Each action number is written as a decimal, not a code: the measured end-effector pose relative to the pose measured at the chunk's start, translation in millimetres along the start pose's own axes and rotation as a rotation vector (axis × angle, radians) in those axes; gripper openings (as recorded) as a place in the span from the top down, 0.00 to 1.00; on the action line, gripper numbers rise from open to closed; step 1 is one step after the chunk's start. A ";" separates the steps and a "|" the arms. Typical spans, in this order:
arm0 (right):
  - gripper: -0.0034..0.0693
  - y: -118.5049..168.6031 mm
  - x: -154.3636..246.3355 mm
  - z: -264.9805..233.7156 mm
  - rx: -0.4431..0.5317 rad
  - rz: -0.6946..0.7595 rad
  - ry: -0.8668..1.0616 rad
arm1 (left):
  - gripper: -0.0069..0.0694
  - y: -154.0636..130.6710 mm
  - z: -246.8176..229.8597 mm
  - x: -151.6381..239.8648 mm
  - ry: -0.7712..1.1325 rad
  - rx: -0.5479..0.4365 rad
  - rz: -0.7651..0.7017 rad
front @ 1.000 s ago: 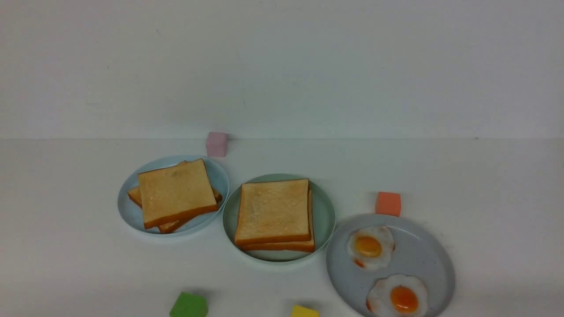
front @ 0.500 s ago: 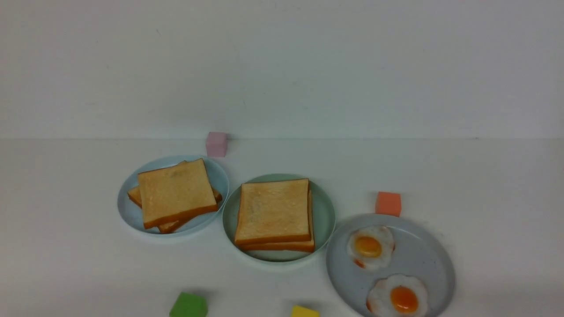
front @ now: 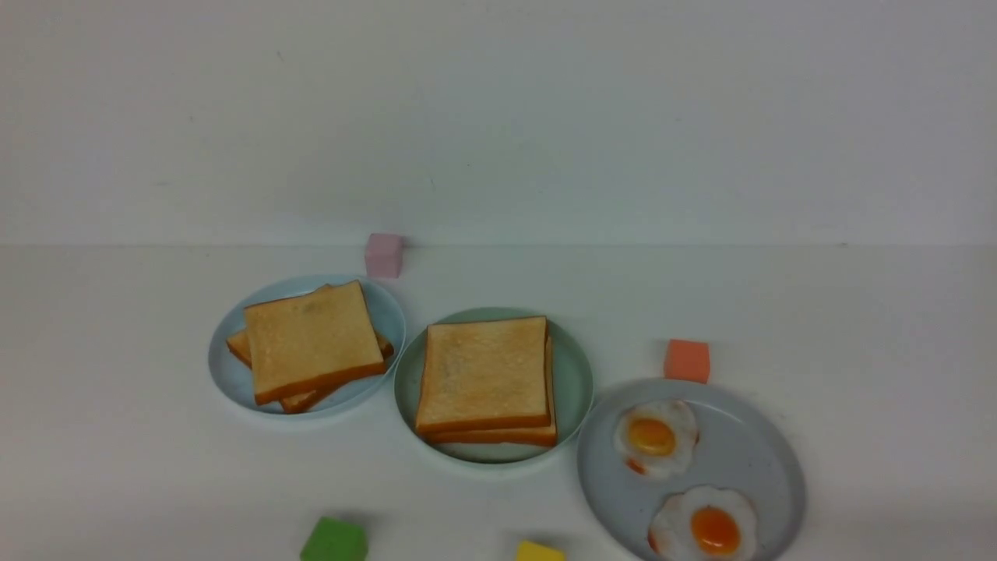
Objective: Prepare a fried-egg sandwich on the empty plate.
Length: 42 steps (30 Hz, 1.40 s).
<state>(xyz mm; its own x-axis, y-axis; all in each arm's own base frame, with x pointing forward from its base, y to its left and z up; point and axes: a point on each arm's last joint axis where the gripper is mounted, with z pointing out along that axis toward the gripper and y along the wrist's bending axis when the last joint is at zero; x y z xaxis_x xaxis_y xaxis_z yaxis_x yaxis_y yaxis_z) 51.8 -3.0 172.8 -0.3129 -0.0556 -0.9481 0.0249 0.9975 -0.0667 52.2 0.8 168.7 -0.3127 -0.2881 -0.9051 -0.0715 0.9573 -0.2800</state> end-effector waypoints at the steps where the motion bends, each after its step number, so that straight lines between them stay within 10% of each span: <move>1: 0.73 0.0 0.0 0.0 0.000 0.000 0.000 | 0.74 0.0 0.0 0.0 0.000 0.000 0.000; 42: 0.67 0.0 0.1 0.0 0.000 0.000 0.001 | 0.69 2.2 -0.1 -0.8 -0.014 -0.040 -0.014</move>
<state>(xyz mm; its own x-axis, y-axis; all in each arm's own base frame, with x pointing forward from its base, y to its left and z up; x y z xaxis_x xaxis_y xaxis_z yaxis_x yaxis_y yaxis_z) 51.7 -3.0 172.7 -0.3139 -0.0556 -0.9478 0.0249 0.9975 -0.0667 52.1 3.1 168.9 -0.2979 -0.3017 -0.9057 -0.1135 0.9532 -0.2802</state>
